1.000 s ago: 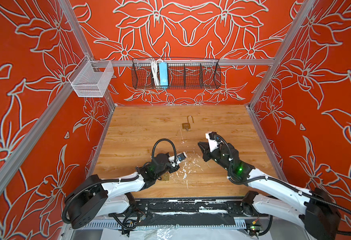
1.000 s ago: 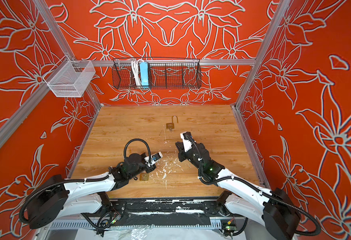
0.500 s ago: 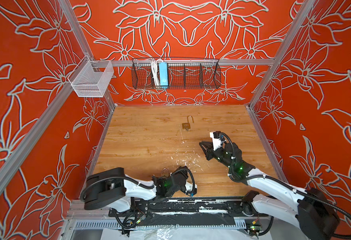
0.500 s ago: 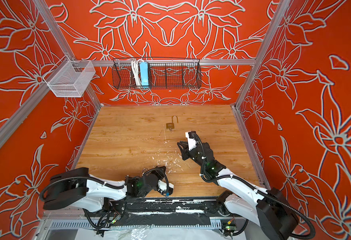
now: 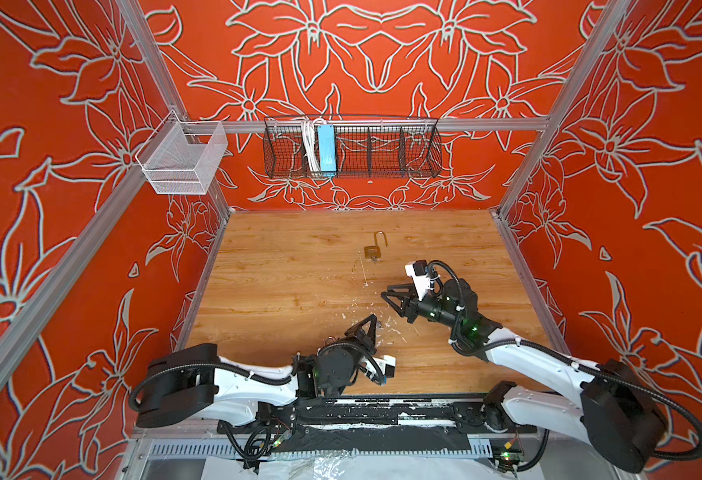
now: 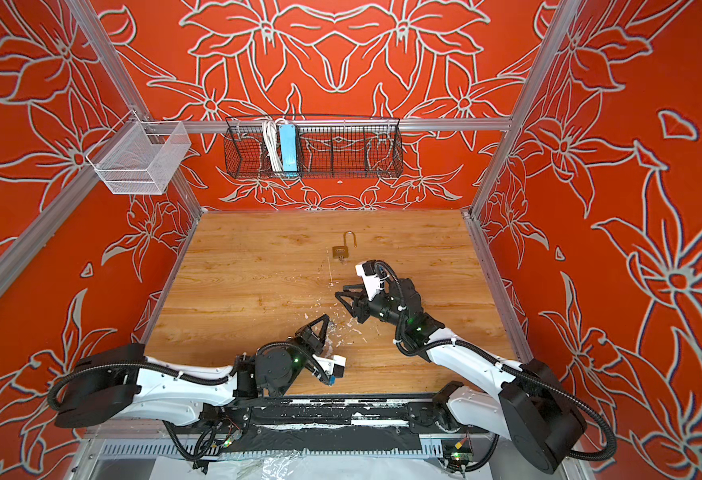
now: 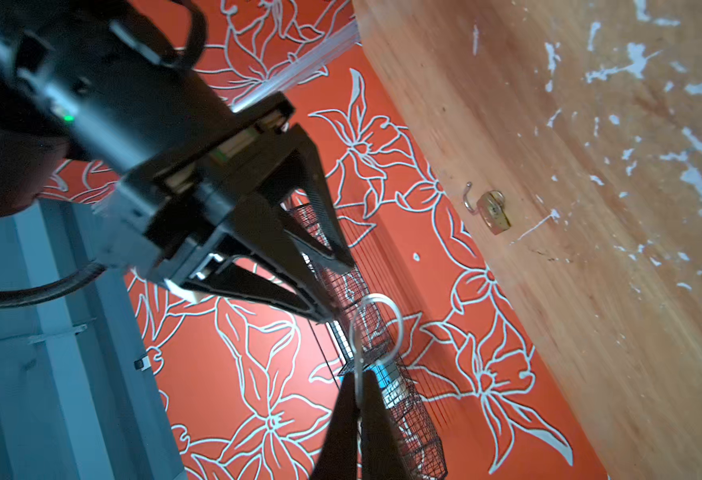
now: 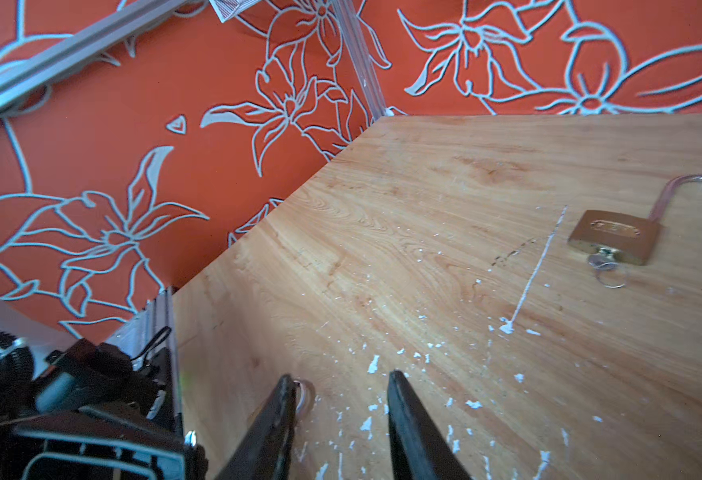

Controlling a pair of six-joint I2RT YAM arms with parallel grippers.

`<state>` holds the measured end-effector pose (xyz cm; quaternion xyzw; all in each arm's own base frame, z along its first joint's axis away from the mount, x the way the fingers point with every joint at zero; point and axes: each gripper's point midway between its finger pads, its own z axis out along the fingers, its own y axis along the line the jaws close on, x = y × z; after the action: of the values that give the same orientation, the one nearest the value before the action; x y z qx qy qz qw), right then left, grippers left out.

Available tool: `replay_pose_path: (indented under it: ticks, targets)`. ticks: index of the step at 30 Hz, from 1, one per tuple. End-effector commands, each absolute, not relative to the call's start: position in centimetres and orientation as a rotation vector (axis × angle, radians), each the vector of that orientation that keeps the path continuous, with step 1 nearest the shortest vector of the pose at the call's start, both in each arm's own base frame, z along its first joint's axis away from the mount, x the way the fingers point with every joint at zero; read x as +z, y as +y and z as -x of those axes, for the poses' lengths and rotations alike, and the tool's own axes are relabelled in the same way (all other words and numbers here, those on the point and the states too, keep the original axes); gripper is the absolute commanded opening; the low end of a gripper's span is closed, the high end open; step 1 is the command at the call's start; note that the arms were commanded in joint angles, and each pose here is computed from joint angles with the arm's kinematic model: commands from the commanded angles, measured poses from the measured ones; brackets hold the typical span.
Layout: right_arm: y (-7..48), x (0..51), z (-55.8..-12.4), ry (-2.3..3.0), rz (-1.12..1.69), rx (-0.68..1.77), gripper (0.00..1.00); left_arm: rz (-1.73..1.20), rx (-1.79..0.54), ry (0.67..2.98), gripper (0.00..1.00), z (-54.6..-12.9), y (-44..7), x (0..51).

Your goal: Unlock with the key

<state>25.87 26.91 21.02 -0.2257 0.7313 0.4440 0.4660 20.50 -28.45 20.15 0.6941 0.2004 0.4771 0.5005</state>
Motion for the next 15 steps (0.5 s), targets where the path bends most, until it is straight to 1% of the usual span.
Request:
replay_pose_path:
  ticks: [1,4,7,9,12,15]
  targets:
    - [27.5,24.5,-24.9,1.684,0.61,1.166,0.42,-1.624,1.152,0.438,0.0,-19.7,-28.1,21.9]
    - [28.1,25.6,-23.8,1.682,0.692,1.212,0.46,-1.557,1.125,0.449,0.0,-19.3,-27.5,23.2]
    - [28.1,25.5,-23.1,1.711,0.705,1.238,0.49,-1.488,1.077,0.459,0.0,-18.8,-26.9,24.7]
    - [28.0,25.4,-22.4,1.717,0.723,1.255,0.49,-1.468,1.019,0.447,0.0,-18.1,-26.5,25.2]
    - [27.9,25.8,-22.0,1.672,0.715,1.286,0.5,-1.513,0.934,0.398,0.0,-17.0,-26.4,24.3]
    - [28.4,25.9,-21.5,1.679,0.77,1.319,0.49,-1.465,0.881,0.387,0.0,-16.3,-26.1,25.1]
